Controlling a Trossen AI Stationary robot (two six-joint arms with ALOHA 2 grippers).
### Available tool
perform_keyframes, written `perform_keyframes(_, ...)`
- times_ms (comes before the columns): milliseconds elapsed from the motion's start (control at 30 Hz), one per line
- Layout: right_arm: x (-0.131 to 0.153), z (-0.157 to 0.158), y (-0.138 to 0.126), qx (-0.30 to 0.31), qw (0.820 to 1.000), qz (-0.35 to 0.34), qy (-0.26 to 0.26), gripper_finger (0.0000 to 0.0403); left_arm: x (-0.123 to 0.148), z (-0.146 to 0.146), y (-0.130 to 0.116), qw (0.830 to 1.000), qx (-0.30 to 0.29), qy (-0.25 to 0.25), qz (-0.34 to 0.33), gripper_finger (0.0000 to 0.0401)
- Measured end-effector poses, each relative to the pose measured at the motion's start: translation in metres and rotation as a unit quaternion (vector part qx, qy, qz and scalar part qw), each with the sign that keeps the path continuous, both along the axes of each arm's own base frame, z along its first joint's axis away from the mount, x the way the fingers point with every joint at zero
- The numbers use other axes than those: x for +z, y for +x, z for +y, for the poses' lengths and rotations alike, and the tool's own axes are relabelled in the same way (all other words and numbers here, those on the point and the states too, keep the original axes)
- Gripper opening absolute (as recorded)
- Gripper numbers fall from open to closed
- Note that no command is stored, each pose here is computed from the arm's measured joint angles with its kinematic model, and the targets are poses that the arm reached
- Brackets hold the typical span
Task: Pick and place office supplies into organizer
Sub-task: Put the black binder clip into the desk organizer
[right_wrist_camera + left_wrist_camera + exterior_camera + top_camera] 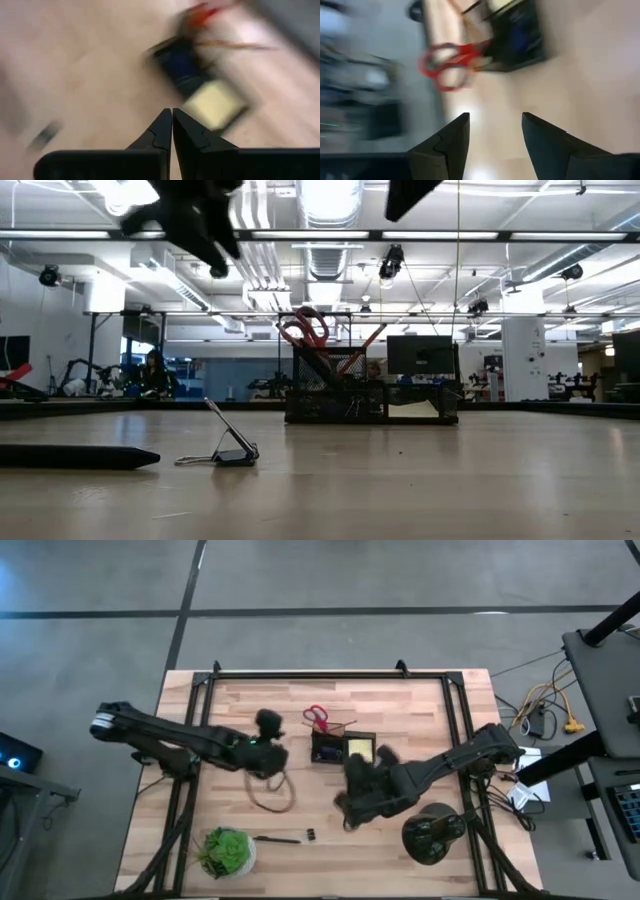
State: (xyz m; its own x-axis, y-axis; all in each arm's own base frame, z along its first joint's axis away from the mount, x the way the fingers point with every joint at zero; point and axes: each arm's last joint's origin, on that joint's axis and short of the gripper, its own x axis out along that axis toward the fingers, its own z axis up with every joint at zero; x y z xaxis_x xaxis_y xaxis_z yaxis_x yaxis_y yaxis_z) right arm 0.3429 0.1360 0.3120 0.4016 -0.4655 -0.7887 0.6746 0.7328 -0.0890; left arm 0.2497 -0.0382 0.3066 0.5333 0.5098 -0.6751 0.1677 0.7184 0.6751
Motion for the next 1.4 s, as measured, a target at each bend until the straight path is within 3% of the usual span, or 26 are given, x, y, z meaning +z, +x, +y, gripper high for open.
perform_keyframes(67, -0.006, 0.011, 0.012, 0.086, 0.995, -0.001, 0.050, 0.0009, 0.008, -0.007, -0.014, 0.992, 0.028, -0.110, -0.049, 0.0164)
perform_keyframes(167, -0.022, 0.023, 0.031, 0.168, 0.982, -0.023, 0.084, 0.0009, 0.018, -0.014, -0.032, 0.959, 0.071, -0.253, -0.105, 0.0164)
perform_keyframes(233, -0.036, 0.025, 0.043, 0.185, 0.979, -0.023, 0.083, 0.0009, 0.024, -0.016, -0.041, 0.937, 0.088, -0.314, -0.121, 0.0164)
perform_keyframes(367, -0.068, 0.024, 0.065, 0.226, 0.967, 0.026, 0.117, 0.0010, 0.034, -0.020, -0.058, 0.911, 0.101, -0.376, -0.137, 0.0164)
perform_keyframes(600, -0.101, 0.037, 0.095, 0.290, 0.940, 0.070, 0.163, 0.0066, 0.041, -0.021, -0.075, 0.883, 0.132, -0.426, -0.150, 0.0164)
perform_keyframes(700, -0.101, 0.051, 0.099, 0.368, 0.918, 0.090, 0.119, 0.0102, 0.036, -0.024, -0.079, 0.879, 0.150, -0.436, -0.120, 0.0164)
perform_keyframes(833, -0.098, 0.064, 0.101, 0.472, 0.872, 0.118, 0.059, 0.0141, 0.024, -0.030, -0.078, 0.882, 0.168, -0.431, -0.092, 0.0164)
perform_keyframes(933, -0.102, 0.064, 0.105, 0.509, 0.849, 0.141, 0.034, 0.0161, 0.011, -0.035, -0.076, 0.881, 0.184, -0.428, -0.075, 0.0164)
perform_keyframes(1100, -0.110, 0.063, 0.117, 0.527, 0.837, 0.145, 0.019, 0.0183, -0.003, -0.044, -0.077, 0.885, 0.187, -0.424, -0.052, 0.0164)
perform_keyframes(1233, -0.119, 0.058, 0.120, 0.554, 0.816, 0.164, 0.024, 0.0189, -0.007, -0.048, -0.077, 0.884, 0.175, -0.430, -0.053, 0.0164)
perform_keyframes(1400, -0.119, 0.053, 0.123, 0.565, 0.809, 0.160, 0.016, 0.0182, -0.009, -0.047, -0.079, 0.882, 0.181, -0.431, -0.054, 0.0164)
